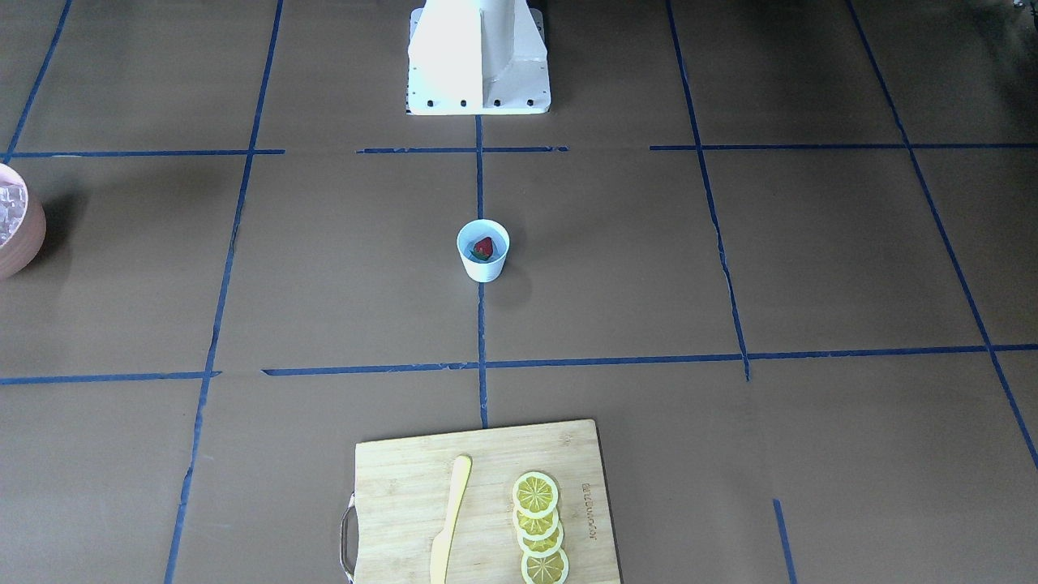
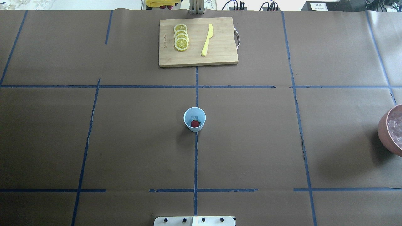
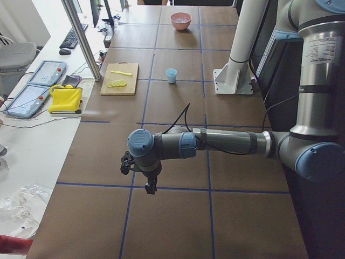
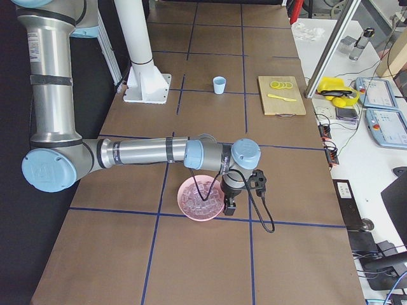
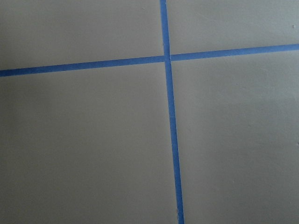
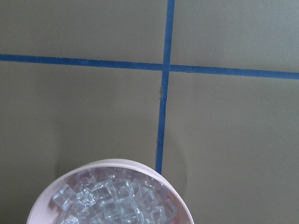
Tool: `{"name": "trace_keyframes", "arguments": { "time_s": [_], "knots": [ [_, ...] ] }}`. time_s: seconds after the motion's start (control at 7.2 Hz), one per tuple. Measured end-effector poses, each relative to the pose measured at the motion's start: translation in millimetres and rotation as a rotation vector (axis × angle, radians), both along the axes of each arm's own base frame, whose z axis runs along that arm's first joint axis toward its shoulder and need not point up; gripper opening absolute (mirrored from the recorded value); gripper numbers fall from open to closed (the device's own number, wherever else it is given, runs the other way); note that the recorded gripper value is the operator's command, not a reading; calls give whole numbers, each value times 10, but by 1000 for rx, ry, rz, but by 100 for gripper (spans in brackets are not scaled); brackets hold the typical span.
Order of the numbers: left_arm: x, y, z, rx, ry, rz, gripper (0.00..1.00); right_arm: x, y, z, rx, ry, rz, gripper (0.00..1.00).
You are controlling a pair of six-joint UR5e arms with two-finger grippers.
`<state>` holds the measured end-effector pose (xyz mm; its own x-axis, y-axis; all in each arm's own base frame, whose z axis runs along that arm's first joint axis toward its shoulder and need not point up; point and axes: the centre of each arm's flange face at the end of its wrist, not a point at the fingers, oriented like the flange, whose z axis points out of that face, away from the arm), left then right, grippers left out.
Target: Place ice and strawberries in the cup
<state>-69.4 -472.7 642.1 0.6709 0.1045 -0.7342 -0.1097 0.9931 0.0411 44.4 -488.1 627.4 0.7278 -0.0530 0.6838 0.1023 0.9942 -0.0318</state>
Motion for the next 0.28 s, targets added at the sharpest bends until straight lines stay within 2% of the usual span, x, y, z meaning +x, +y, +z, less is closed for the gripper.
{"name": "trace_keyframes", "arguments": {
  "time_s": [0.28],
  "knots": [
    [0,-8,-33,6,0,0,100,0,0,-1,1,0,-1,100]
  ]
}}
